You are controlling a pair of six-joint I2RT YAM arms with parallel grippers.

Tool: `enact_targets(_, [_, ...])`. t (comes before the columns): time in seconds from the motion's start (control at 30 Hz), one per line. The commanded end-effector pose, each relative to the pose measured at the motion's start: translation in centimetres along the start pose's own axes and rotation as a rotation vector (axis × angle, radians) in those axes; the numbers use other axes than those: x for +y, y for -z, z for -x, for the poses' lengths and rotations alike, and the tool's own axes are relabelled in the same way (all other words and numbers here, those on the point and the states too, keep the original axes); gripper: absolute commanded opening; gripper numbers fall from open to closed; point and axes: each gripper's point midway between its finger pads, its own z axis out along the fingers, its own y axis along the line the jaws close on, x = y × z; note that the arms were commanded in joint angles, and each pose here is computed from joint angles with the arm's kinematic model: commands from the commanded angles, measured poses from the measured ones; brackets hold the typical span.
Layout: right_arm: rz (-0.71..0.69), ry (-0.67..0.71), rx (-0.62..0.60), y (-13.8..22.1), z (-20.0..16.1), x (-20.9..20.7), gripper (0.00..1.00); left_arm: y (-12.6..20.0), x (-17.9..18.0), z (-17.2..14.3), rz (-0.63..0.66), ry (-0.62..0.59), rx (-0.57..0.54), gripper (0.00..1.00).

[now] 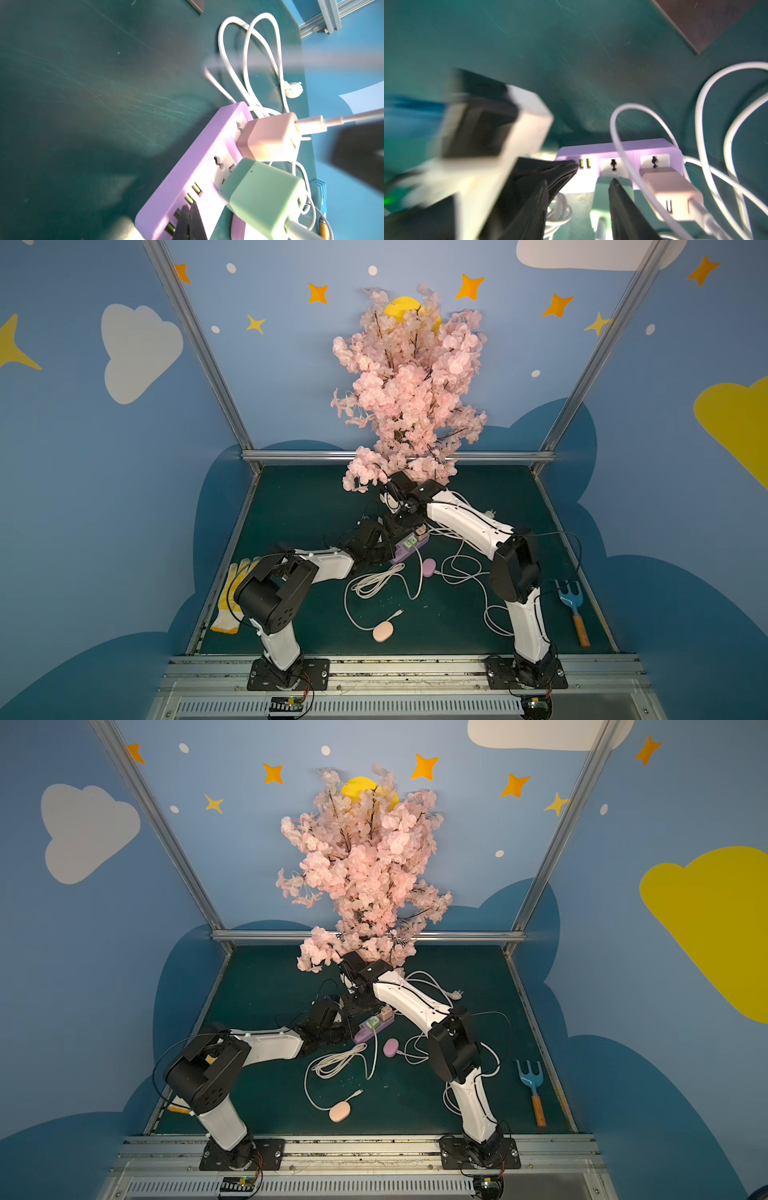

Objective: Charge the bluetooth headset
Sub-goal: Pick up the plug from the center of the board, then insert the plug into the socket.

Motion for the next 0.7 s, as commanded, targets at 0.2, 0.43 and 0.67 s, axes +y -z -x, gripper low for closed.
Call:
enact_targets(0.2, [0.210, 0.031, -0.133, 5.0, 1.4, 4.3, 0.39, -0.9, 4.0, -3.9, 0.132, 0.010, 0.125, 0.03])
enact_targets(0.43, [0.152, 0.113, -0.314, 10.1, -0.6, 4.2, 0.34, -1.0, 4.0, -4.0, 0.131, 0.008, 0.129, 0.03])
enact_targets(0.67, [0.023, 0.137, -0.555, 11.4, -6.0, 0.3, 0.37, -0.9, 3.8, -3.9, 0.125, 0.004, 0.128, 0.03])
